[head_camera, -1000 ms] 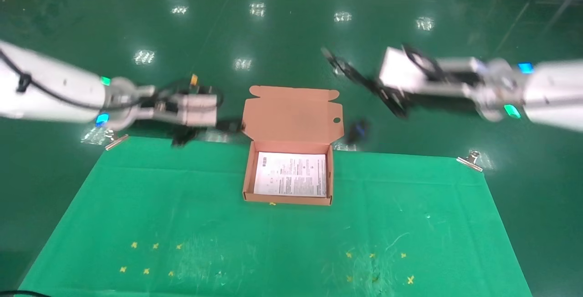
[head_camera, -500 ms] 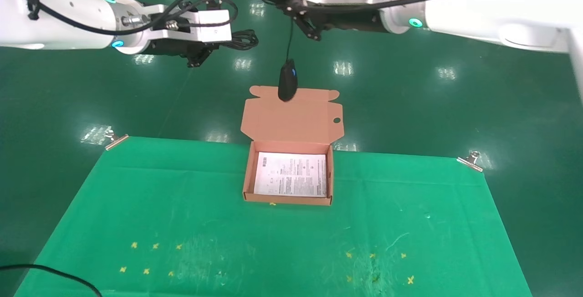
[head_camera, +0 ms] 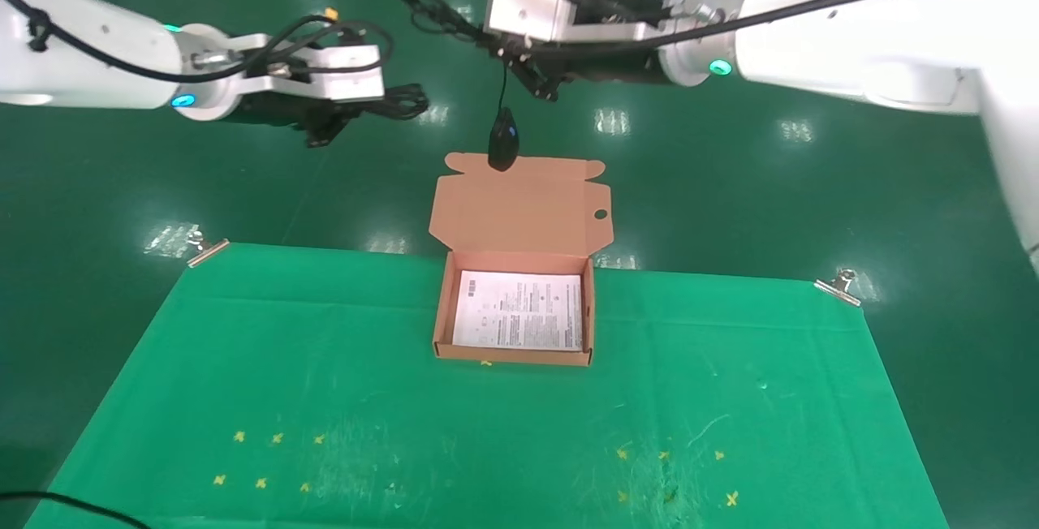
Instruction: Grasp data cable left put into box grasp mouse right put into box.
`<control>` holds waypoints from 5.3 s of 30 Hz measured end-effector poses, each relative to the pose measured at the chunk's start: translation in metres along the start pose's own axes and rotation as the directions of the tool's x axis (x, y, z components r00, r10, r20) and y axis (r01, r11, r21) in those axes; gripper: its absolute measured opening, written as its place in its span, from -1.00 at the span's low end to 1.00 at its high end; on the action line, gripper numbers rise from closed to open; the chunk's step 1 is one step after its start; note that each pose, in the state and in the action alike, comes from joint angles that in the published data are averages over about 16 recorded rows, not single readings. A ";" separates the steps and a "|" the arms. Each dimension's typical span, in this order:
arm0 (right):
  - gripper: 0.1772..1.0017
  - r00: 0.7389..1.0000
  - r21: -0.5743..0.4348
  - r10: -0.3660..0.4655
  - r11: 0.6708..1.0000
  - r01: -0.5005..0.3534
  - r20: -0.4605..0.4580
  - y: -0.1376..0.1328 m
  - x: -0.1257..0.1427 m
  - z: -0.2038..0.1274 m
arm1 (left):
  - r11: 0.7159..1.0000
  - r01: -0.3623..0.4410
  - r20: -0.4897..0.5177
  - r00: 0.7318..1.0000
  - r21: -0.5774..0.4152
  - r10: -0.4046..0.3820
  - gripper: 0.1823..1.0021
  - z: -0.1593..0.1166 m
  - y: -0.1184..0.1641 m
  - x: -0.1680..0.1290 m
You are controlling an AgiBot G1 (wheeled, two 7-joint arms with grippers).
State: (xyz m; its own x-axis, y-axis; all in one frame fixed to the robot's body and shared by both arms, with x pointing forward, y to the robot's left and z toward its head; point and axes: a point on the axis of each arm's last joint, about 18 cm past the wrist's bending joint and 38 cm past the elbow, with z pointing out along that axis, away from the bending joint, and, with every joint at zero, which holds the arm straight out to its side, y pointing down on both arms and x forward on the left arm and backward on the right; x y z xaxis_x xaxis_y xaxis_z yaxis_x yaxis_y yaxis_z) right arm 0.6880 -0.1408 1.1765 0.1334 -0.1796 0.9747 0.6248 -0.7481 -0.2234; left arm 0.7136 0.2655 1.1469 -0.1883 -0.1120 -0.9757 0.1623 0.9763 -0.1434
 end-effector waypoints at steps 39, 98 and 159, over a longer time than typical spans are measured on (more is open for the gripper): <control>-0.88 0.940 -0.219 0.276 0.948 -0.232 0.199 0.069 -0.176 0.057 | 0.971 0.088 -0.035 0.995 -0.221 -0.098 -0.87 -0.042 0.054 0.037; 0.73 0.992 -0.382 0.125 0.917 -0.113 0.007 0.164 -0.070 -0.131 | 0.962 -0.020 -0.132 0.990 0.274 0.058 -0.87 0.104 -0.095 0.184; 1.00 0.932 -0.153 0.335 0.937 -0.315 0.135 0.106 -0.093 -0.155 | 0.727 0.490 -0.331 0.870 0.482 -0.366 0.91 0.001 -0.036 0.148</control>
State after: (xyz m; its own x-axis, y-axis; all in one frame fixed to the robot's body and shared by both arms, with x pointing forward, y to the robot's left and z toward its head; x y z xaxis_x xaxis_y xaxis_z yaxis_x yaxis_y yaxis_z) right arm 0.6221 -0.3021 1.0600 0.4379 -0.3319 0.8355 0.4253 -0.7423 -0.5178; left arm 0.6805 0.2138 1.0071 -0.5439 -0.3938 -0.7410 0.4925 0.5651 -0.6619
